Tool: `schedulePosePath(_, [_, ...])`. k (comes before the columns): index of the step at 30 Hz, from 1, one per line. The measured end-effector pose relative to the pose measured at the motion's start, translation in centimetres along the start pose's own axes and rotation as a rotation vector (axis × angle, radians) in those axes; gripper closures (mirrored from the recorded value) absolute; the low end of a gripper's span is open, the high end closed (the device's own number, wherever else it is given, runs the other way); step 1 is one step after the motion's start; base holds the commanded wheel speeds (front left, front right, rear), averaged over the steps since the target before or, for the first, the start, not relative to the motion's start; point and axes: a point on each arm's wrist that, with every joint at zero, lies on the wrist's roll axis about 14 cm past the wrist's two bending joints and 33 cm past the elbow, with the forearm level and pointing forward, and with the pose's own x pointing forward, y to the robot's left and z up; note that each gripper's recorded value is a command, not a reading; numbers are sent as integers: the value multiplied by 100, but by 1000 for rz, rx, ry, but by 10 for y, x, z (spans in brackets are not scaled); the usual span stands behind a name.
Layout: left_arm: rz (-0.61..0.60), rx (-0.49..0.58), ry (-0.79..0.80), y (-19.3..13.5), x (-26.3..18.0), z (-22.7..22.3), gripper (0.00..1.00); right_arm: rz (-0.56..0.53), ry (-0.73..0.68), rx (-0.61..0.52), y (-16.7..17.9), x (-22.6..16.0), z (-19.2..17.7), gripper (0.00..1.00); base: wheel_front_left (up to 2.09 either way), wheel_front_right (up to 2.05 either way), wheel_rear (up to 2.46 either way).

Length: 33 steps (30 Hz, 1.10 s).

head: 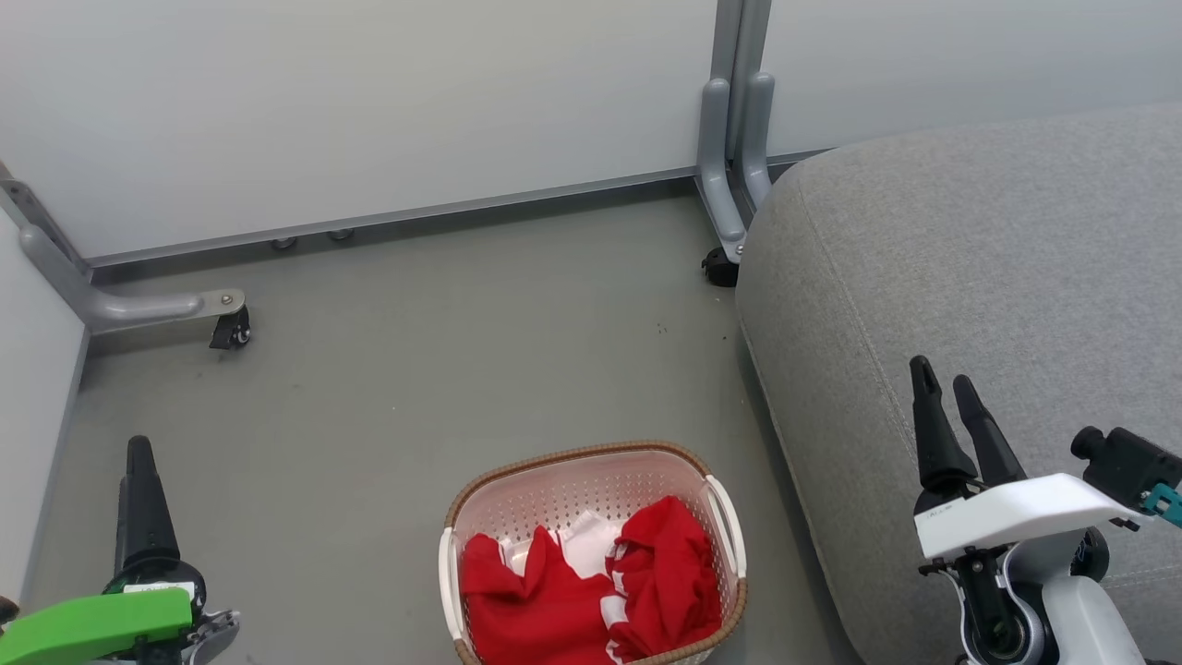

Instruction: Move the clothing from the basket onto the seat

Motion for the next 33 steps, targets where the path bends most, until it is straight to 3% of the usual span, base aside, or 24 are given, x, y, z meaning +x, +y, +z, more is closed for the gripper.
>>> schedulePosePath(15, [-129, 339, 36, -39, -5, -21, 0, 95, -1, -274, 24, 0, -4, 0, 0, 0, 0])
schedulePosePath(22, [-116, 573, 100, -36, -14, -50, 0, 131, 23, -380, 30, -3, -14, 0, 0, 0, 0])
schedulePosePath(33, [-189, 767, 163, -45, -28, -86, 0, 160, 12, -514, 36, -6, -17, 0, 0, 0, 0])
